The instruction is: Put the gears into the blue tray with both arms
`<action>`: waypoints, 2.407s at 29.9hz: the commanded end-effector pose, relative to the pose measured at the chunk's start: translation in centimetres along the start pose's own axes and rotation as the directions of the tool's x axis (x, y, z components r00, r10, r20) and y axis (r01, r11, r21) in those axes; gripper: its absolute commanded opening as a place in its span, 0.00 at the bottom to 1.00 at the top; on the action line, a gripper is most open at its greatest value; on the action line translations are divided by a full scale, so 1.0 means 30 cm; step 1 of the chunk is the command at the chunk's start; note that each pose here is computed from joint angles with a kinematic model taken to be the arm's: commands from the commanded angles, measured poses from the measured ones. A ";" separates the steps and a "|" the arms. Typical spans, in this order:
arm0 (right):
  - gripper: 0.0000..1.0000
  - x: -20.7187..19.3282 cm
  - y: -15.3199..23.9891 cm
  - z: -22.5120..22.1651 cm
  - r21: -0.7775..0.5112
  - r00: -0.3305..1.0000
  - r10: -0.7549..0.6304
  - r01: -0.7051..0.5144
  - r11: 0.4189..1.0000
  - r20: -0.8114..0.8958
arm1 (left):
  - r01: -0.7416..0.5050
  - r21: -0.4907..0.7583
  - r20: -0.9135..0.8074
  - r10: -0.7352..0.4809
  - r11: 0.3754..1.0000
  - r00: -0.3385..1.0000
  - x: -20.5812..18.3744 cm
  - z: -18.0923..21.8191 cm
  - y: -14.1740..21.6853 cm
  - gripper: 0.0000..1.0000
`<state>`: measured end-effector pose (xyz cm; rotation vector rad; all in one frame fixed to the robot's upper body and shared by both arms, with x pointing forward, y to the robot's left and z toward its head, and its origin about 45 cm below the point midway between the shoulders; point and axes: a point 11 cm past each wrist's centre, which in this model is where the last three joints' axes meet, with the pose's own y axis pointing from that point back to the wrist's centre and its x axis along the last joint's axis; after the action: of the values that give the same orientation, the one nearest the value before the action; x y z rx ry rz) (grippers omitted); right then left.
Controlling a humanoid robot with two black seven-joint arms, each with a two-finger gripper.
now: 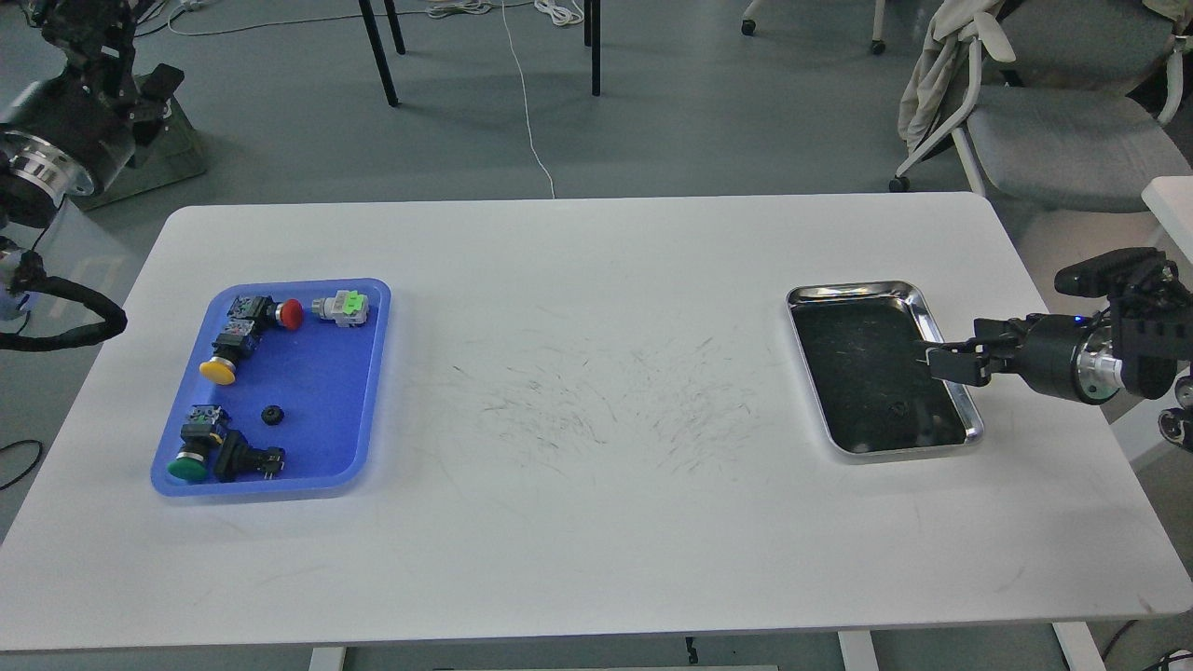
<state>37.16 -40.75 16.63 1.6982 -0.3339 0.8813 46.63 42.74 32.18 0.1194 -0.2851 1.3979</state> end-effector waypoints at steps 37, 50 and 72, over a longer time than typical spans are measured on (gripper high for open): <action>0.57 -0.175 -0.045 -0.059 0.083 0.988 -0.148 0.151 0.985 -0.048 | -0.025 -0.005 -0.005 0.025 1.000 1.000 0.019 0.004 -0.002 0.97; 0.33 -0.178 -0.041 -0.042 0.068 0.987 -0.151 0.154 0.986 -0.051 | -0.027 -0.005 -0.003 0.027 1.000 1.000 0.024 0.005 0.000 0.97; 0.53 -0.145 -0.042 -0.019 0.040 0.990 -0.128 0.130 0.991 -0.051 | -0.033 -0.009 -0.004 0.033 0.999 0.999 0.035 0.012 0.002 0.97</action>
<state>34.58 -40.58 12.62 1.7229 -0.1630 0.8378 46.65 43.66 32.74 0.1082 -0.2918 1.4278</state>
